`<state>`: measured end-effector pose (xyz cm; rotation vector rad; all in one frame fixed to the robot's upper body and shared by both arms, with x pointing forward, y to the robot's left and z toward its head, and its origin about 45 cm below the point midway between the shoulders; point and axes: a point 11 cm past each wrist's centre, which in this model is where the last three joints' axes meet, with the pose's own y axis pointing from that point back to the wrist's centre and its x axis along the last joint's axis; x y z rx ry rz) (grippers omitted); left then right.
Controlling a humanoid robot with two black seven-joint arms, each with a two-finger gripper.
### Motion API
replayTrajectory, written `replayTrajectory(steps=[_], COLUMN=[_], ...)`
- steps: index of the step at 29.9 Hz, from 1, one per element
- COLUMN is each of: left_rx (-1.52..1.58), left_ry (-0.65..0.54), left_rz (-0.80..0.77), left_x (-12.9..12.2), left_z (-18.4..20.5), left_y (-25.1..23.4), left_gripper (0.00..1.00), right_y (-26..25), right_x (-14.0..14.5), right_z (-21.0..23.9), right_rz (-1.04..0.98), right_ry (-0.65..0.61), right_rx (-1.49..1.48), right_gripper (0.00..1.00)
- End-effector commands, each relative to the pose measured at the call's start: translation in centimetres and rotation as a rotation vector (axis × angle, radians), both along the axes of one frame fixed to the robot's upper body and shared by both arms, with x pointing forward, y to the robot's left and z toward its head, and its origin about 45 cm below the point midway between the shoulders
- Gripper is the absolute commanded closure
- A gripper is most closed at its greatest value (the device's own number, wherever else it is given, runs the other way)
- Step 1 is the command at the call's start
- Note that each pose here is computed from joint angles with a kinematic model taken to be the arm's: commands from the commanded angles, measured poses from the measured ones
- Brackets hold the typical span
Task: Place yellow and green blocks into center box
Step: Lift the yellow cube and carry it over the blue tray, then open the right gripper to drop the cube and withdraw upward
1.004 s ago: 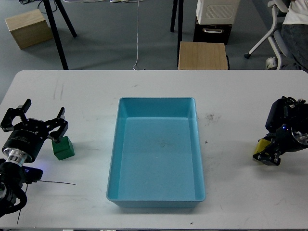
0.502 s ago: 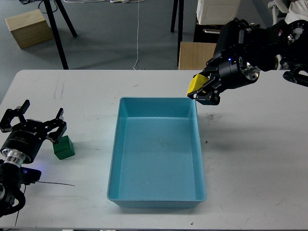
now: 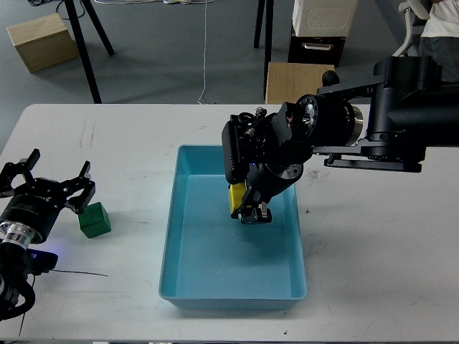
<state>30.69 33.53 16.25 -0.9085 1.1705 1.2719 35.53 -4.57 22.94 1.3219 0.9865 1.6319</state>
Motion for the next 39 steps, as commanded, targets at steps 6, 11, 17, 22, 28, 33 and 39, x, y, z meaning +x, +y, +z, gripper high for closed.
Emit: replayTrajectory(steps=[6,11,17,22,28,33,39], left_rx=[0.001,-0.002,0.0,0.012,0.185,0.481,1.14], left_ry=[-0.001,-0.003,-0.006,-0.014,-0.08,-0.237,-0.443], left_rz=[0.002,0.001,0.002,-0.006,-0.034,-0.135,-0.28], left_x=[0.0,0.1,0.1,0.3,1.2,3.1,7.3], left_z=[0.0,0.1,0.1,0.3,2.3,7.0,12.8], left_y=[0.1,0.0,0.0,0.0,2.9,5.4,6.6], left_gripper=[0.0,0.0,0.0,0.0,0.0,0.0,0.0], right_y=[-0.8,-1.4,-0.9,-0.7,-2.7,-2.7,-0.8], right_x=[0.3,0.8,0.3,0.9,6.1,8.0,7.3], right_z=[-2.7,-3.3,-3.8,-2.4,6.9,15.1,18.4], right_rz=[-0.038,-0.08,-0.164,-0.187,-0.363,-0.411,-0.485], right_ry=[0.017,0.027,0.115,0.115,0.048,0.014,0.268], right_rx=[-0.039,-0.035,0.039,0.094,0.432,0.724,1.095], right_gripper=[0.76,0.13,0.02,0.02,0.01,0.01,0.01])
